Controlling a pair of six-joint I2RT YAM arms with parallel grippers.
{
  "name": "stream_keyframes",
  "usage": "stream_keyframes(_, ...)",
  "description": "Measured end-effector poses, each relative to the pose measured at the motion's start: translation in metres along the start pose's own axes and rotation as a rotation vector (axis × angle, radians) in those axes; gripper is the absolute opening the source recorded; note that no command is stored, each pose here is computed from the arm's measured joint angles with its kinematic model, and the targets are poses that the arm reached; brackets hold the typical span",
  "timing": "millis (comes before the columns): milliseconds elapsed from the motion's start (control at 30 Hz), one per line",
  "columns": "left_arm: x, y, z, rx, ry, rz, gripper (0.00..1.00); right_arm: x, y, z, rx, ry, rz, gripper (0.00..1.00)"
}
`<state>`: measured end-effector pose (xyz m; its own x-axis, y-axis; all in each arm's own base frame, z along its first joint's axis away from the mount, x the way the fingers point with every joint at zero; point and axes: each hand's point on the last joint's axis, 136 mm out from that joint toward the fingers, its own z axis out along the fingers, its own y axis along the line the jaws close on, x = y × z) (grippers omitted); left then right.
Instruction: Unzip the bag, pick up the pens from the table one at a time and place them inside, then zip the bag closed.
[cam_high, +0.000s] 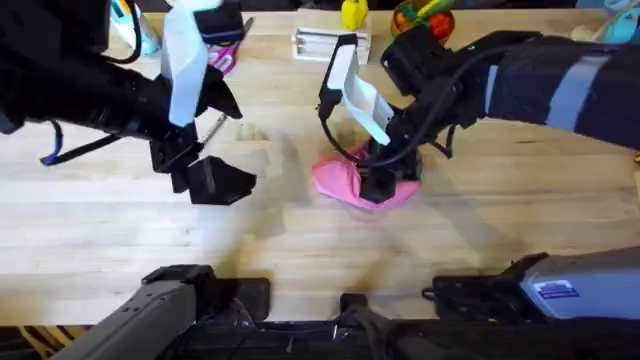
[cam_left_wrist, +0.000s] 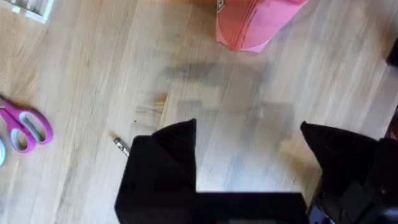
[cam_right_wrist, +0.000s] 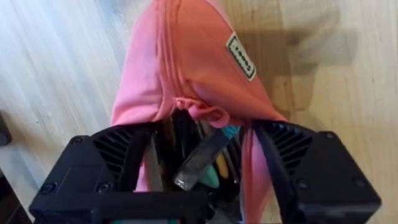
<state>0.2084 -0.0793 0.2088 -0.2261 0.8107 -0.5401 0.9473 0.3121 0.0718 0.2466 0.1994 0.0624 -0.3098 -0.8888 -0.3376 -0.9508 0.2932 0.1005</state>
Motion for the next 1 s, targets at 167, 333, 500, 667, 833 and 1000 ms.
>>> stream_keyframes(167, 0.000, 0.000, 0.000, 0.000, 0.000, 0.000, 0.993, 0.000, 0.000, 0.000, -0.001, 0.000, -0.003, 0.996)
stream_keyframes(333, 0.000, 0.000, 0.000, 0.000, 0.000, 0.000, 0.992, 0.001, 0.002, -0.001, -0.008, 0.009, -0.007, 0.997)
stream_keyframes(500, 0.000, 0.000, 0.000, 0.000, 0.000, 0.000, 0.993, 0.001, 0.010, -0.022, -0.002, 0.007, -0.019, 0.997)
stream_keyframes(667, 0.002, 0.001, 0.000, -0.004, 0.011, 0.000, 0.993, -0.011, 0.016, -0.077, 0.111, -0.071, -0.068, 0.997)
stream_keyframes(833, 0.008, 0.007, 0.000, -0.034, 0.047, 0.009, 0.993, -0.011, 0.018, -0.174, 0.454, -0.226, -0.102, 0.997)
stream_keyframes(1000, 0.009, 0.023, -0.002, -0.101, 0.061, -0.002, 0.993, 0.000, 0.026, -0.231, 0.638, -0.372, -0.009, 0.997)
